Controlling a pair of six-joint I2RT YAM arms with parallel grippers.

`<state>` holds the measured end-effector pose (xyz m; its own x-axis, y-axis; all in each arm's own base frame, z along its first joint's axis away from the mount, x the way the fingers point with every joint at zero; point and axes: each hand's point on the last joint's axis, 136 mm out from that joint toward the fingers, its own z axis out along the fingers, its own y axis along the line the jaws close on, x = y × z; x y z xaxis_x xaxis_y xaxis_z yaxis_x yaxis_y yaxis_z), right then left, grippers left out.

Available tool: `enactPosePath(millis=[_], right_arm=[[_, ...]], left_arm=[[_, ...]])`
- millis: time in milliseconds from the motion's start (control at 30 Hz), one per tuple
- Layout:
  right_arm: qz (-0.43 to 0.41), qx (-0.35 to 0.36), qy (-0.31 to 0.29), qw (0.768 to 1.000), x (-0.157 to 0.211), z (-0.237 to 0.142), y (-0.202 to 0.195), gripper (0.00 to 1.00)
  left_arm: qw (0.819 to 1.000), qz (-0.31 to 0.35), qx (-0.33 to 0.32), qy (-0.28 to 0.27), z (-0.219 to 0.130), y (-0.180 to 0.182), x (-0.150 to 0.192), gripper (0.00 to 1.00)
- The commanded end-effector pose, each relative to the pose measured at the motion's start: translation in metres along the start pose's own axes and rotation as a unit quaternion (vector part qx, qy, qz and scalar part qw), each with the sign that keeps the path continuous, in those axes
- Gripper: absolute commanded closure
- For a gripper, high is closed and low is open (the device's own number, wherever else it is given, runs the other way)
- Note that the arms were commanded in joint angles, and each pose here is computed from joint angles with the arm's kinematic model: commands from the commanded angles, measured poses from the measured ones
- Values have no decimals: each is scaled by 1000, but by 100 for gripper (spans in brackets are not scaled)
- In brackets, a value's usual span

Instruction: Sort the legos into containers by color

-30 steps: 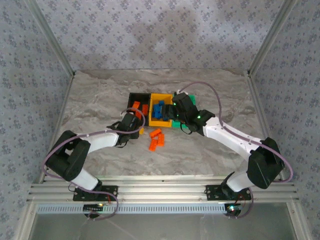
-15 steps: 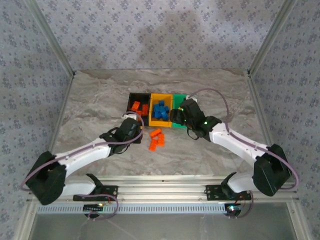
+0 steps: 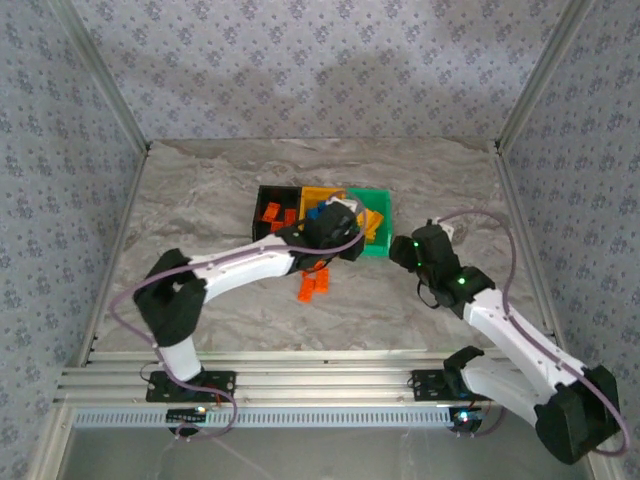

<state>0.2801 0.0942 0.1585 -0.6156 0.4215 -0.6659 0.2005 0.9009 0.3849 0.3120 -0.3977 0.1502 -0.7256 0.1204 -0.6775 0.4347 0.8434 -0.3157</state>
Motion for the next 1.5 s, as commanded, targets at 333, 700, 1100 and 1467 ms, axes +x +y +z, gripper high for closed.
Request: enactPosePath(millis=[333,700,1100,1467], right_arm=[[29,15,-12,999,-5,-18,-27,29],[32,-1,-20,999,-10,-17,-22,29],[-32,-85,49,995,23,-2,29,28],[-136,-123,134,974,106,30,120,26]], left_arm=[[999,17,-23,26,77,-6,-33,66],[1000,12,-1,7,71,-23,-52,17],[994,-8,58,-93,-62,-30,-58,1],[980,-71,-120,-144,-163,117,38,0]])
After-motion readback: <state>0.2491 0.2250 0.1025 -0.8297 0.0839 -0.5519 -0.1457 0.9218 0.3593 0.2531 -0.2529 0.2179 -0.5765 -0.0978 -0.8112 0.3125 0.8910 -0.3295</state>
